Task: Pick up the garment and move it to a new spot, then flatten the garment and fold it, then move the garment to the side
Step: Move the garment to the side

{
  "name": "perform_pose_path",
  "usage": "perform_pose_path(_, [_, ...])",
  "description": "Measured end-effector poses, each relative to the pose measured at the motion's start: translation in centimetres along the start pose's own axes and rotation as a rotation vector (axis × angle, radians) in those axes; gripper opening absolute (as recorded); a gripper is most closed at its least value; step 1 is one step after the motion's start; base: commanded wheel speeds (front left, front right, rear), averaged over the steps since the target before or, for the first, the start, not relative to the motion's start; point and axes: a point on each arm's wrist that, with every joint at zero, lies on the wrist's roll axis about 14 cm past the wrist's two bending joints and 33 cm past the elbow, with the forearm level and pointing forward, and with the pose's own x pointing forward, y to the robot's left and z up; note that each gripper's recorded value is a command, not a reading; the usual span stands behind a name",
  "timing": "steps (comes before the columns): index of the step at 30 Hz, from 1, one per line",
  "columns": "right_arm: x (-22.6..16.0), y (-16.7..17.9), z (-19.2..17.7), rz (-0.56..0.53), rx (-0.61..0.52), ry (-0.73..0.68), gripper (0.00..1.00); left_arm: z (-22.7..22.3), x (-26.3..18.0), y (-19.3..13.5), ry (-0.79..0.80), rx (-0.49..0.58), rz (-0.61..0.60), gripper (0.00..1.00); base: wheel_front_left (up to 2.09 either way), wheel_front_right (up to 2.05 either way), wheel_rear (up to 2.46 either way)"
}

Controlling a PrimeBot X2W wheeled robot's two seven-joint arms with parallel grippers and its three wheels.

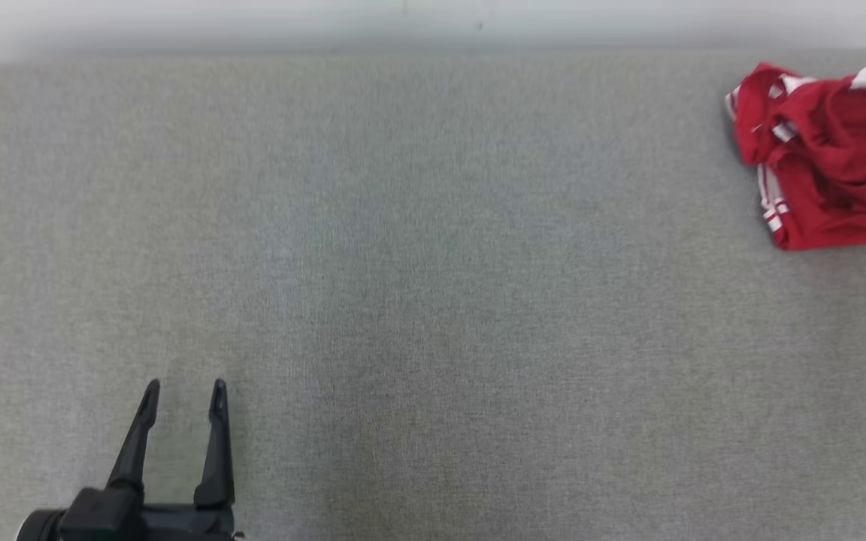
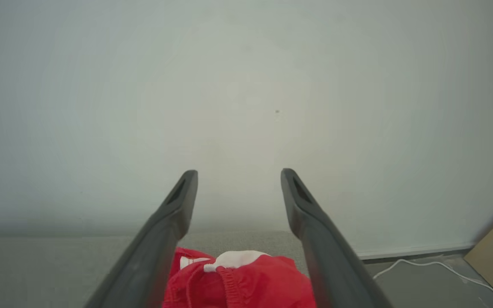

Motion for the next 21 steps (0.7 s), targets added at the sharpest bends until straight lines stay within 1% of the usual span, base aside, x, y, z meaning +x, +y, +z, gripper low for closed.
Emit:
perform_pose_path(3, [-0.6,1.0,3.4,0.031,0.050,-0.108,1.00,1.0,-0.6,0.3,-0.020,-0.003,0.014,1.00,0.00,0.00,0.00])
perform_pose_path(5, [-1.4,1.6,4.4,0.048,0.070,-0.153,1.00,1.5,-1.0,0.6,-0.032,-0.001,0.024,1.00,0.00,0.00,0.00])
perform_pose_path(12, [-4.4,5.8,4.7,0.117,0.156,-0.251,1.00,3.5,-2.4,1.6,-0.076,0.004,0.059,1.00,0.00,0.00,0.00])
perform_pose_path(16, [-6.6,8.2,4.3,0.139,0.208,-0.294,1.00,4.4,-3.2,1.9,-0.097,0.004,0.071,1.00,0.00,0.00,0.00])
perform_pose_path(21, [-9.6,11.1,3.1,0.167,0.243,-0.322,1.00,5.3,-4.4,2.2,-0.114,-0.001,0.085,1.00,0.00,0.00,0.00])
